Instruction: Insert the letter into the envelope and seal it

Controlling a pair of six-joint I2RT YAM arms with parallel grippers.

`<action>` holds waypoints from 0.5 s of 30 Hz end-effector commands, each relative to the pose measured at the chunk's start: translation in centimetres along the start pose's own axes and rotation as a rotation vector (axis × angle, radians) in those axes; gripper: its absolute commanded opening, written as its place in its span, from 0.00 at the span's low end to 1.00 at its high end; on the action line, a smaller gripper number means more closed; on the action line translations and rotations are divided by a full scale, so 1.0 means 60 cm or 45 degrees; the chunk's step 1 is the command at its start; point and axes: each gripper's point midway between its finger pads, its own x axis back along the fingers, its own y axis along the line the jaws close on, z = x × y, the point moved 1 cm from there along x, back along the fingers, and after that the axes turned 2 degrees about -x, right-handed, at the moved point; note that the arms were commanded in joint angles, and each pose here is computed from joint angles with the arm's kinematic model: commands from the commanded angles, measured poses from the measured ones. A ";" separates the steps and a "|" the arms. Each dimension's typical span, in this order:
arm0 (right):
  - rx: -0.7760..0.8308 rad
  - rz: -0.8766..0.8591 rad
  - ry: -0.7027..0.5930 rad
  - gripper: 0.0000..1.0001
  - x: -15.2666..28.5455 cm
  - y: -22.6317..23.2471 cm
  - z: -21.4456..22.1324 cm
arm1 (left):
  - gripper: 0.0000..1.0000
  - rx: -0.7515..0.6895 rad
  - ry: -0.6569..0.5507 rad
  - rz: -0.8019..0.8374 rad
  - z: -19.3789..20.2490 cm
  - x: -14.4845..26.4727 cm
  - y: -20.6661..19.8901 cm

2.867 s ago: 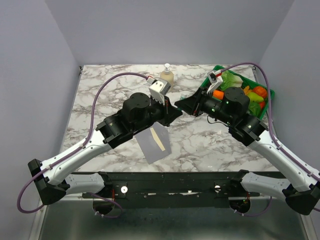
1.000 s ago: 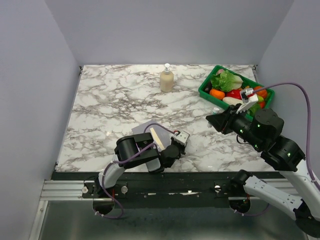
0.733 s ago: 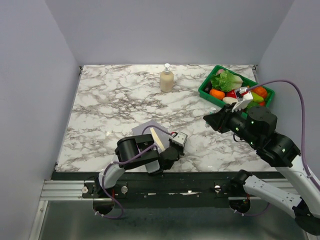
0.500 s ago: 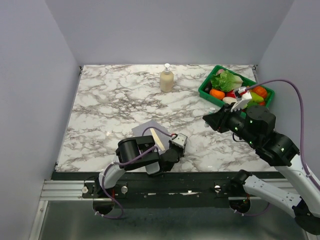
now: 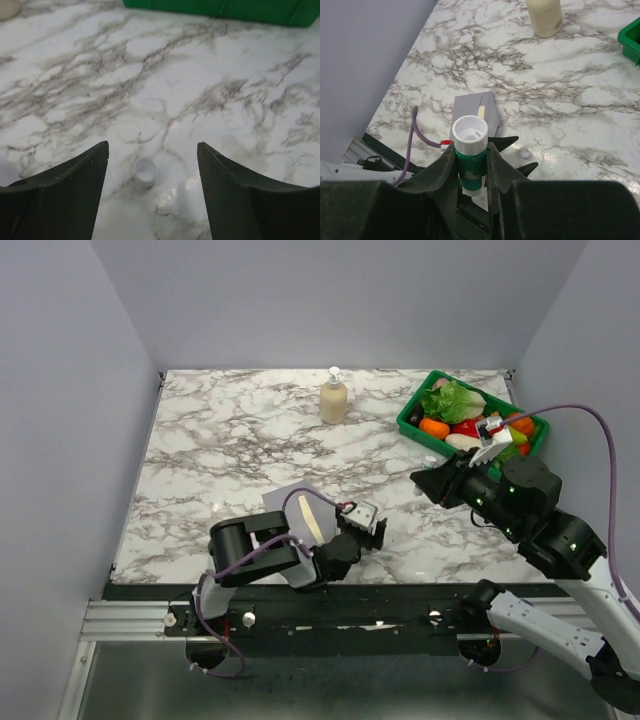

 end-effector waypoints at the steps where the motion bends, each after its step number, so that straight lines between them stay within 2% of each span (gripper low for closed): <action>1: -0.010 0.027 -0.096 0.01 0.028 -0.002 -0.033 | 0.82 0.219 -0.119 -0.046 -0.190 -0.028 -0.036; 2: -0.012 0.035 -0.111 0.01 0.033 -0.004 -0.037 | 0.82 0.219 -0.066 -0.049 -0.198 -0.034 -0.043; 3: -0.014 0.038 -0.129 0.01 0.038 -0.005 -0.042 | 0.85 0.149 0.058 -0.050 -0.178 -0.033 -0.044; 4: -0.018 0.053 -0.159 0.01 0.045 -0.009 -0.049 | 0.87 0.180 0.030 -0.039 -0.224 -0.040 -0.056; 9: -0.003 0.096 -0.255 0.01 0.079 -0.024 -0.068 | 0.93 0.217 0.115 -0.019 -0.261 -0.017 -0.054; 11: 0.028 0.101 -0.282 0.01 0.091 -0.030 -0.070 | 0.95 0.290 0.136 0.016 -0.287 -0.006 -0.048; 12: 0.040 0.098 -0.282 0.01 0.093 -0.030 -0.069 | 0.95 0.278 0.189 0.018 -0.280 0.004 -0.040; 13: 0.062 0.075 -0.275 0.01 0.094 -0.027 -0.067 | 0.95 0.332 0.172 0.033 -0.307 0.017 -0.032; 15: 0.115 0.047 -0.253 0.01 0.093 -0.024 -0.060 | 0.95 0.336 0.208 0.074 -0.312 0.036 -0.019</action>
